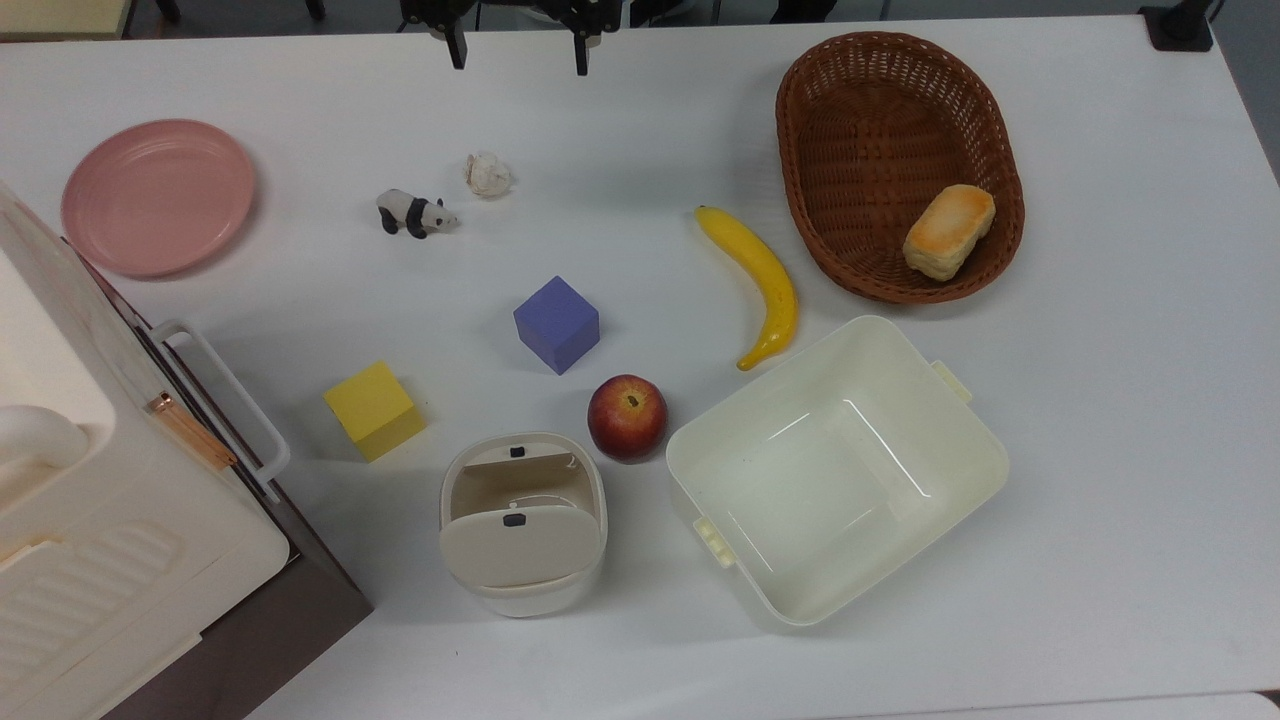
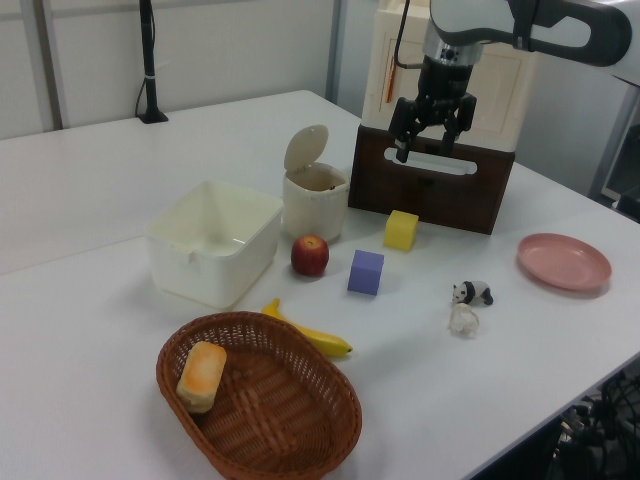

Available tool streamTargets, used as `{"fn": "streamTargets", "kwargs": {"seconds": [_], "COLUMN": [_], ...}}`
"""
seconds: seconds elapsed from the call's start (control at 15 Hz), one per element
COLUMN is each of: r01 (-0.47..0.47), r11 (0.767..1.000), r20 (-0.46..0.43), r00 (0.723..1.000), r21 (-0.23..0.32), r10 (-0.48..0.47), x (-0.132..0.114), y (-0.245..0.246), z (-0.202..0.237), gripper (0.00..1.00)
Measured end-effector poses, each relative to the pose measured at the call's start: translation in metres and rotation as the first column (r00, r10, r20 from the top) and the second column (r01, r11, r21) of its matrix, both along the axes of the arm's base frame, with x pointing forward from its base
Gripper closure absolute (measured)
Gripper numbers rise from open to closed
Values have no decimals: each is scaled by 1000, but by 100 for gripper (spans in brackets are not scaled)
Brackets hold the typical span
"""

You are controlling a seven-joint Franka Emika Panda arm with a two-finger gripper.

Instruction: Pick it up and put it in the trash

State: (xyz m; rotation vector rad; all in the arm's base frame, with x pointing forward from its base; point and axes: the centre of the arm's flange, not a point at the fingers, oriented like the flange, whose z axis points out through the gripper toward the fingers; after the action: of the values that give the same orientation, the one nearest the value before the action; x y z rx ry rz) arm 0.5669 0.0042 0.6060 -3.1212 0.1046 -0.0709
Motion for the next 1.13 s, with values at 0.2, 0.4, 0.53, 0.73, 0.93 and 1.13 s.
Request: {"fn": "streamTargets", "kwargs": {"seconds": [0.2, 0.4, 0.53, 0.73, 0.93, 1.13], "r01": [-18, -36, -37, -37, -37, -36], "r11": [1000, 999, 999, 999, 999, 999], "r20": [0, 5, 8, 8, 8, 8], "r00": [1000, 999, 999, 999, 999, 999], "r21": [-1, -1, -1, -1, -1, -1], "r10": [18, 36, 37, 37, 37, 36], "x": [0, 0, -1, -1, -1, -1], "y": [3, 9, 10, 10, 10, 9], "z": [0, 2, 4, 4, 4, 4], "gripper": [0, 0, 0, 0, 0, 0]}}
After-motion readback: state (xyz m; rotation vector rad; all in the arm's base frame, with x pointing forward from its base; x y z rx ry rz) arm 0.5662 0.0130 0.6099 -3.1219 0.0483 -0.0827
